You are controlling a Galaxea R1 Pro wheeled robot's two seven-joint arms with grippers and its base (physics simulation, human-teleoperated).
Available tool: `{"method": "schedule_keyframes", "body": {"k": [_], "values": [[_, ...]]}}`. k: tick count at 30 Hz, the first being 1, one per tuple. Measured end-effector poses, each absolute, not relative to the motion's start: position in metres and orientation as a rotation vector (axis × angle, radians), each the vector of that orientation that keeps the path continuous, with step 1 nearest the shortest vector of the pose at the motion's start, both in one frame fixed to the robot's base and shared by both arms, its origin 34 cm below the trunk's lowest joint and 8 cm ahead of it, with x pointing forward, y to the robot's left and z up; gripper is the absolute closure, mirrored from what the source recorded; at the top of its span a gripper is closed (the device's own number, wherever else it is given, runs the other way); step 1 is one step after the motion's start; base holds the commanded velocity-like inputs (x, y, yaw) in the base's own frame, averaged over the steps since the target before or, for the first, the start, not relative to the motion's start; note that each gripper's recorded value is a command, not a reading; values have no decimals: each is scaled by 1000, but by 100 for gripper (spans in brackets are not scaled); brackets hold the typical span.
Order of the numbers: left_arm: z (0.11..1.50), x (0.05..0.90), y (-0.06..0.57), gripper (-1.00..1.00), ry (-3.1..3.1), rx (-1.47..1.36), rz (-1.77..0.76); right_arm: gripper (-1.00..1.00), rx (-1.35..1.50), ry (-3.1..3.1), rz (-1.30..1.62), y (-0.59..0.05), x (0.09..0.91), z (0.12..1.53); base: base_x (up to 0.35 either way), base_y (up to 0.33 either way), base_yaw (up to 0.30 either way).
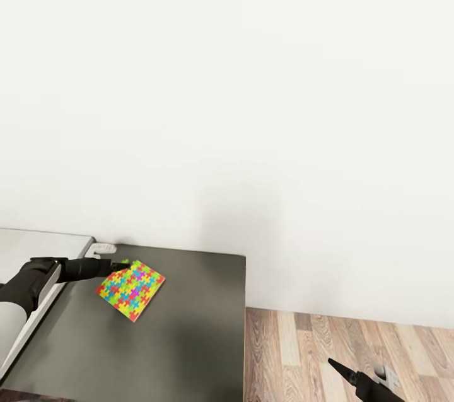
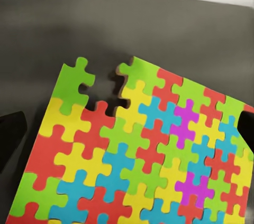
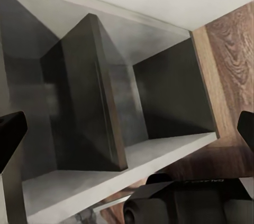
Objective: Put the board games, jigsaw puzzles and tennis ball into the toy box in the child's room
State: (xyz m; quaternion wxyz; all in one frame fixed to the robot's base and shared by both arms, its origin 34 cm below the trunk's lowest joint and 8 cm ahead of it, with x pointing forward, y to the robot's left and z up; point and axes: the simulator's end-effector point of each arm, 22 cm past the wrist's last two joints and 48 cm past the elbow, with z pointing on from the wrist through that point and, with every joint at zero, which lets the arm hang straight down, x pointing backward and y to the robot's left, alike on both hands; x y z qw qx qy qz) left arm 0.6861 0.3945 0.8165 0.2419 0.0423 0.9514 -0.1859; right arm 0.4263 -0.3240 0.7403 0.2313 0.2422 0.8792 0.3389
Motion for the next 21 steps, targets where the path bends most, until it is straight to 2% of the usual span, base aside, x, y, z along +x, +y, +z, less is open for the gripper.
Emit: {"method": "schedule_keyframes", "body": {"k": [21], "values": [[800,678,410,-100,2639,105,-484,-100,680,2444,923,-324,418,730,0,0,0]]}}
